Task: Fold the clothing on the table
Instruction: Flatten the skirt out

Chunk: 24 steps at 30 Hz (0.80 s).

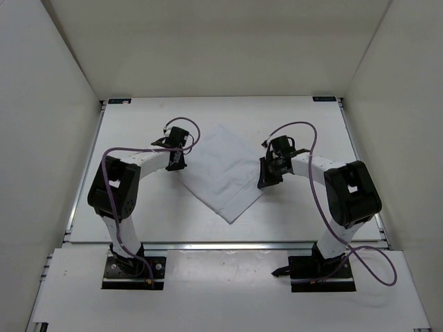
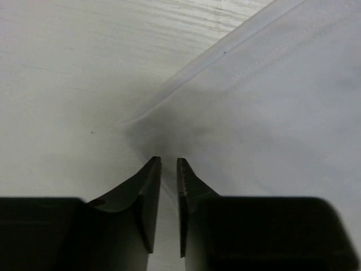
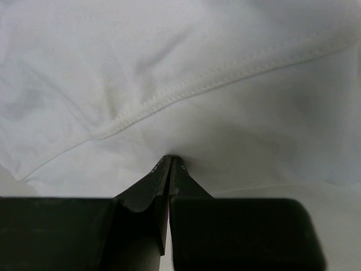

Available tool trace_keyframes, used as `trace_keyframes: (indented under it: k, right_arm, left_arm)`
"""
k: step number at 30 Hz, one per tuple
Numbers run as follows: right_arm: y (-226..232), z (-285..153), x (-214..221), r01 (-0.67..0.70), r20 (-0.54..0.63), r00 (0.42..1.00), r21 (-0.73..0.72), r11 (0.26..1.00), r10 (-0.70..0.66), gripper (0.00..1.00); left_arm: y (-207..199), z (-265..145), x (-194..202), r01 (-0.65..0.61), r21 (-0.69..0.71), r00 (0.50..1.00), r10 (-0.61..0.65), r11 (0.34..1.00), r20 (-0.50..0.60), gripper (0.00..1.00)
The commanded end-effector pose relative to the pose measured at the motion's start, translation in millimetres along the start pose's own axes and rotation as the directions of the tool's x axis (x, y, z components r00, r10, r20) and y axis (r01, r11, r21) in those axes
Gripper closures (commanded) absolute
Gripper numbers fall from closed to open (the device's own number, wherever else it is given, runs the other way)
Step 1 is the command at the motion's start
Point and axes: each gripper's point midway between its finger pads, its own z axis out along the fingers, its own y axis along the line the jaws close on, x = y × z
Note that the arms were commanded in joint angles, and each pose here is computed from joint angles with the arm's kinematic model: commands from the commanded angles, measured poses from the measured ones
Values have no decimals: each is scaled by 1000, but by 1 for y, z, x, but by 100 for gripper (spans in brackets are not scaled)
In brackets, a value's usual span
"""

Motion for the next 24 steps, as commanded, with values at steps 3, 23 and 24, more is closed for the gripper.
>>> trace_keyframes:
  k: [3, 23, 24]
  right_arm:
    - [12, 7, 25, 69, -77, 995, 6, 998, -69, 100]
    - [140, -9, 76, 197, -70, 973, -229, 953, -218, 93]
    - [133, -16, 60, 172, -35, 982, -216, 961, -184, 91]
  left_arm:
    - [-20, 11, -17, -25, 13, 999, 25, 1000, -43, 76]
    - [-111, 36, -72, -192, 129, 977, 202, 973, -66, 62]
    - [-110, 34, -72, -192, 134, 977, 202, 972, -65, 57]
